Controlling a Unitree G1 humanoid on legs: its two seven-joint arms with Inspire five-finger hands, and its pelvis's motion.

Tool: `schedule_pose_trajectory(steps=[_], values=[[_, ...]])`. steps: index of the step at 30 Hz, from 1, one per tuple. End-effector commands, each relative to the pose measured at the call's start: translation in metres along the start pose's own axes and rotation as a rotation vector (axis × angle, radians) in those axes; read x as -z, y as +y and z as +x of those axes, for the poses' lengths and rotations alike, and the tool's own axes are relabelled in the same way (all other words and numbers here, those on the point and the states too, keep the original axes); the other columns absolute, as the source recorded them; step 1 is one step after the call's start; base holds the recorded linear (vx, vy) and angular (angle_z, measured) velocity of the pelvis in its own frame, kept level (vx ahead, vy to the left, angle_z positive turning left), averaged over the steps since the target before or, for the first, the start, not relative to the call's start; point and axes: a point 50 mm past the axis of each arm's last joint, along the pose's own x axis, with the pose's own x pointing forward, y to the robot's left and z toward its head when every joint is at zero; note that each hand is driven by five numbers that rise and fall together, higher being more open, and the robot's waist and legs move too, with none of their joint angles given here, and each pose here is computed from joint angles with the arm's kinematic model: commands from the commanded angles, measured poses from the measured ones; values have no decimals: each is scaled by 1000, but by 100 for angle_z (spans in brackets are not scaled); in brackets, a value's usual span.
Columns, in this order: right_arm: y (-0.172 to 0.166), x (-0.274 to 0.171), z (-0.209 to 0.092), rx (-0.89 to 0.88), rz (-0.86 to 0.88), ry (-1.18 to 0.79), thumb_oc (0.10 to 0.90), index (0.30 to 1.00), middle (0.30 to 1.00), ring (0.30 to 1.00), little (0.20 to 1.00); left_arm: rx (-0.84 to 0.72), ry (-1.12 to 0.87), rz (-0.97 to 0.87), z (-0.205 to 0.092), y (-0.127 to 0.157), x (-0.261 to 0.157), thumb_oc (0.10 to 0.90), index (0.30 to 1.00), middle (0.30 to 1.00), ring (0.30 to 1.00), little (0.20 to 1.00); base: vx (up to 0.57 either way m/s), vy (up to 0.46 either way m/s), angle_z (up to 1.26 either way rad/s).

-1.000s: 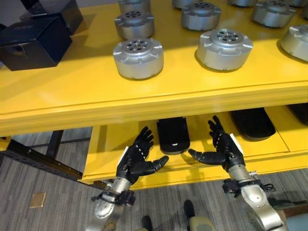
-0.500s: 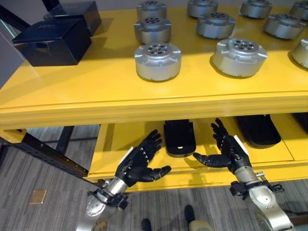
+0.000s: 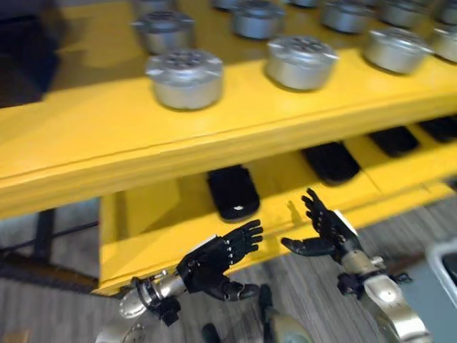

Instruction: Move parts from the plastic box to the shelf.

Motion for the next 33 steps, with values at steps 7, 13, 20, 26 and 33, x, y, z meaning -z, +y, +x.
schedule_pose_trajectory(steps=[7,13,20,26,33], values=[[-6,-76,17,-17,-82,-420,900,1000,1000,1000,1000,134,-214,86,-3,-9,-34,900,1000,1000,1000,1000,-83,-151,-45],[-9,-82,25,22,-118,-402,900,1000,1000,1000,1000,135,-228,51,6,-6,-35,900,1000,1000,1000,1000,-45,-234,-87],[-25,-77,19,83,-124,-370,900,1000,1000,1000,1000,107,-302,24,18,-7,-40,900,1000,1000,1000,1000,-82,-273,-42],[-31,-71,9,103,-169,-347,900,1000,1000,1000,1000,41,-359,-46,26,-6,-35,900,1000,1000,1000,1000,-57,-314,-27],[-29,-61,2,11,-160,-325,900,1000,1000,1000,1000,-179,-424,-51,2,2,-32,900,1000,1000,1000,1000,18,-123,-90]])
